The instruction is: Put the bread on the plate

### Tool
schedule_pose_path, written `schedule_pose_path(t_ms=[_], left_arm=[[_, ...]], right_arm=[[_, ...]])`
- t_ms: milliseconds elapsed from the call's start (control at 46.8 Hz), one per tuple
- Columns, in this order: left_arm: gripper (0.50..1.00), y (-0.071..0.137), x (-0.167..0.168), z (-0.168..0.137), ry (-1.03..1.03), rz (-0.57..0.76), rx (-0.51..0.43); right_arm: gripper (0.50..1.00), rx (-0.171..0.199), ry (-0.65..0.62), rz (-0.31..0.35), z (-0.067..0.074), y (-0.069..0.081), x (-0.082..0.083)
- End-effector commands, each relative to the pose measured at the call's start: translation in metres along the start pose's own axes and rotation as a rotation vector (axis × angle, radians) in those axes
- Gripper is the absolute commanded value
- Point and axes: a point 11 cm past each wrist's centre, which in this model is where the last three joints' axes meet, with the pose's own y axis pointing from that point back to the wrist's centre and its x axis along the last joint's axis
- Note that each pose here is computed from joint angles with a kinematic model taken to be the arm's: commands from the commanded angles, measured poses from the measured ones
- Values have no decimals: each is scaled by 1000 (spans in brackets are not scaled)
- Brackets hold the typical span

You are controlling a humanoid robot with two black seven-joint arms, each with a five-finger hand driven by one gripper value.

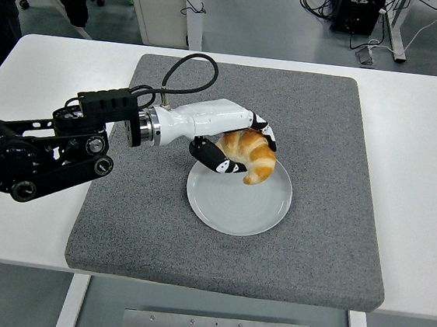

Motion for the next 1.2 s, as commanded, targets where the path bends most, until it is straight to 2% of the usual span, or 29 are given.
schedule_pose_path(t_ms=[0, 598, 855, 1175], left_arm=[[631, 0, -3, 0, 4, 9, 0], [639, -1, -30, -3, 19, -7, 3], [661, -1, -33, -4, 0, -2, 7], [663, 5, -47, -19, -51, 4, 46]], right_arm=[[1000, 0, 0, 0, 0, 0, 0], [1000, 0, 0, 0, 0, 0, 0], [1000, 0, 0, 0, 0, 0, 0], [1000, 0, 0, 0, 0, 0, 0]])
